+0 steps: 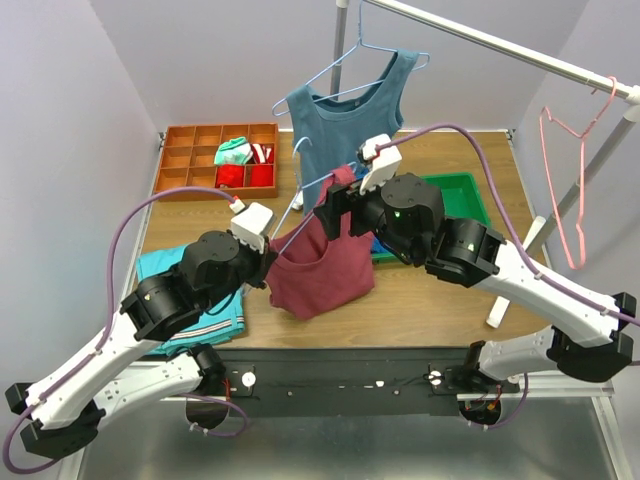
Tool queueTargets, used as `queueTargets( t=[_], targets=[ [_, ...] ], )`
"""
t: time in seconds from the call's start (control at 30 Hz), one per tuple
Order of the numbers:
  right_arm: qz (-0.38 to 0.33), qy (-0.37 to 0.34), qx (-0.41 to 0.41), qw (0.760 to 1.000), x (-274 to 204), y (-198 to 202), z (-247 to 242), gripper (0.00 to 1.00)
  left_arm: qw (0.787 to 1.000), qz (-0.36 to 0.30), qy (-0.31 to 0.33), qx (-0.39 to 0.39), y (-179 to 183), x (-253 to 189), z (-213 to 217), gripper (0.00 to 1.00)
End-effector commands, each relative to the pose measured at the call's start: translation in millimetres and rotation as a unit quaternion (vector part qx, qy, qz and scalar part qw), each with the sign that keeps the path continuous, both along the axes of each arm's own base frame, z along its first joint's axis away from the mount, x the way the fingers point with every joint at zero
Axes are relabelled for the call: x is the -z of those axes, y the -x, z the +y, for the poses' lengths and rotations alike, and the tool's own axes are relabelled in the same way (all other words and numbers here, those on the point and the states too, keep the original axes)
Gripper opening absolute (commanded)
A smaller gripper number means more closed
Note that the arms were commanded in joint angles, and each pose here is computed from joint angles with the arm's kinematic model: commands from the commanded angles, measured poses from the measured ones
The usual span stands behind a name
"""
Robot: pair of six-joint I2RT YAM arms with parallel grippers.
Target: Place the tank top on the hanger
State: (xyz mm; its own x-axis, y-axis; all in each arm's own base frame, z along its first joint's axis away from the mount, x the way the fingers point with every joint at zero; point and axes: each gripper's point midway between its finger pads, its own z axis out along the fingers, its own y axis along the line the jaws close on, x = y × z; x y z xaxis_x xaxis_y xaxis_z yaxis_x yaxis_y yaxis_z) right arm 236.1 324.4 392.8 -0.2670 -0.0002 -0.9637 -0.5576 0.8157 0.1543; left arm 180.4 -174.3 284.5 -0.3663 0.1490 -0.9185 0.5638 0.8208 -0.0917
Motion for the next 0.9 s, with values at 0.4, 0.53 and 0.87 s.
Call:
queueTargets(
  t=[0.4, 0.53, 0.87],
  targets=[
    [0.14, 0.067, 0.233, 0.96, 187, -67, -84, 0.97, 0.987, -0.068, 0.05, -0.138, 2, -90, 75, 0.0],
    [0.177, 0.078, 0.251, 0.948, 229, -91, -102, 0.97, 0.987, -0.08, 0.059, -0.126, 10, -113, 80, 0.0],
    [0.247, 0.131, 0.26, 0.924, 314, -119, -114, 0.92, 0.989, -0.108, 0.062, -0.081, 16, -157, 73, 0.0]
  ],
)
